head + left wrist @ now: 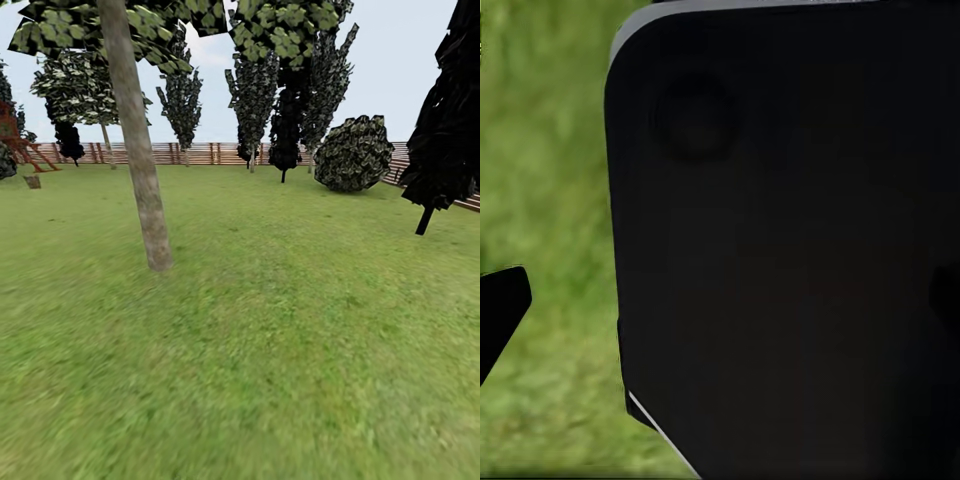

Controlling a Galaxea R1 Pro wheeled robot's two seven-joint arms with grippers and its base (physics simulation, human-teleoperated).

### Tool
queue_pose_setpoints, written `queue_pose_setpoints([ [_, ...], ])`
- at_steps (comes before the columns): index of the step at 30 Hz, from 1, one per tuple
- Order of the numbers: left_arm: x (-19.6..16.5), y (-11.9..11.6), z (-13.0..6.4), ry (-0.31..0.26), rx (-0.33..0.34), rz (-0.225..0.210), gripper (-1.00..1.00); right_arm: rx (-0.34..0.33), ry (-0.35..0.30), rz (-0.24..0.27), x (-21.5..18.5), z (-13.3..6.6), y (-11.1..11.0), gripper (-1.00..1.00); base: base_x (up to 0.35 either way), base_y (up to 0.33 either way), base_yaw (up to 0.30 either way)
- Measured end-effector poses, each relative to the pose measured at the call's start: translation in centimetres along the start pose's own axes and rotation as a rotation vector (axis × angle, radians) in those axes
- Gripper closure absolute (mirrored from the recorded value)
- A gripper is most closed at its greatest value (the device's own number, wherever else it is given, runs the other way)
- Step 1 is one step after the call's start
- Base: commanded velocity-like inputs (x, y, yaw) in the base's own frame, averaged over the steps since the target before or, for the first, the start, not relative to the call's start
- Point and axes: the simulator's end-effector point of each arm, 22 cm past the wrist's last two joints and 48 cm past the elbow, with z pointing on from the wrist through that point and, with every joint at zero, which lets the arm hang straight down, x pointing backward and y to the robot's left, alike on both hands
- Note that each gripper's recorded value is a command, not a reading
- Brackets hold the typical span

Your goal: Take the three Easter eggs out of the wicker basket on the lawn in the garden, then place them on the lawn next to a single tree (choose any tree) so that all three eggs are next to the same tree and none are left in the basket.

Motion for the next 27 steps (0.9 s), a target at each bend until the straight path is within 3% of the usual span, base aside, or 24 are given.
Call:
queue_pose_setpoints([
  [27,-0.01,-0.01,0.00,0.000,0.000,0.000,-1.00,0.000,0.000,0.000,0.01,0.00,0.00,-1.00,0.000,0.000,0.291],
])
